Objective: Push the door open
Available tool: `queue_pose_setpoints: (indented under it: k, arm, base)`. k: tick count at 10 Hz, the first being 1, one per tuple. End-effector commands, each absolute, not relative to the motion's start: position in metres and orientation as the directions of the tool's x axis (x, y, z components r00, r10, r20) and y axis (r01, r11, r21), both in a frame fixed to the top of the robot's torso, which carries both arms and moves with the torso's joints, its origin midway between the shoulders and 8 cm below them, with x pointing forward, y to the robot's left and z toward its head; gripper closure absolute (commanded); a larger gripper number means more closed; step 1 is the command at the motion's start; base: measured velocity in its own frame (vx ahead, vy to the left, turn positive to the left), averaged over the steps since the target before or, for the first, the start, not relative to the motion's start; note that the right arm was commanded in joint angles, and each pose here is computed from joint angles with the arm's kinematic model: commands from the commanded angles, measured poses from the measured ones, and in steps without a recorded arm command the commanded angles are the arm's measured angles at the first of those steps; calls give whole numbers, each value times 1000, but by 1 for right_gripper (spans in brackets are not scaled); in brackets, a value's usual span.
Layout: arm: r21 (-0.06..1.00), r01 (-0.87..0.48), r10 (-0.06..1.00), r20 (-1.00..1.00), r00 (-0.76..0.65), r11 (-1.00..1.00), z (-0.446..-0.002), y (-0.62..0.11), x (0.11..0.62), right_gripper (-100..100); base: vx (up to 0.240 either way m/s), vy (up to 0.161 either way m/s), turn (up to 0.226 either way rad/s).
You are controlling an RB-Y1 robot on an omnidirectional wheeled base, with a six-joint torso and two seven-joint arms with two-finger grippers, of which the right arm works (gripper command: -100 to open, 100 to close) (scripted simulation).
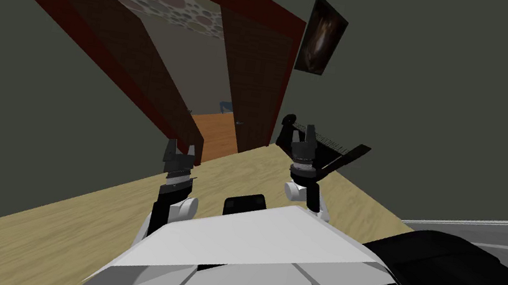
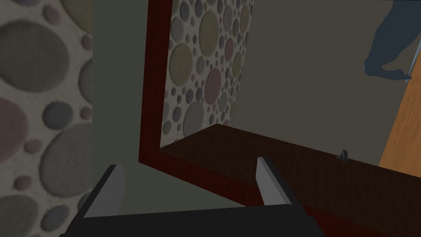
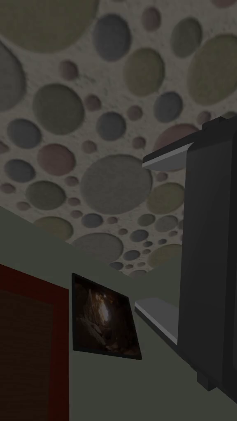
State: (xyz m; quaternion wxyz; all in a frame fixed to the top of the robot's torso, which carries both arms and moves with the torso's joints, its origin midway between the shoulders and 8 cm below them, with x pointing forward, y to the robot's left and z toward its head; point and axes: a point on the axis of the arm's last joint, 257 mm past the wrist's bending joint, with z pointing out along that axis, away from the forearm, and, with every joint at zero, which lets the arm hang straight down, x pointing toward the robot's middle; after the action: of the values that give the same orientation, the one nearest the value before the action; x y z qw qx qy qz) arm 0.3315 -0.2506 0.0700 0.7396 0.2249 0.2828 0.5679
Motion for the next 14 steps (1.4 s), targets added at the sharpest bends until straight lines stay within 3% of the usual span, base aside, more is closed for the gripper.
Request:
queue_pose_setpoints:
  k: [1,14]
  arm:
    - [665,-704,968,-167,187,250,61,-250,338,-100]
    - [768,-602,976,-185,118,218,-30,-248,400,-100]
  base:
    - [179,-38,23]
    - [106,15,33]
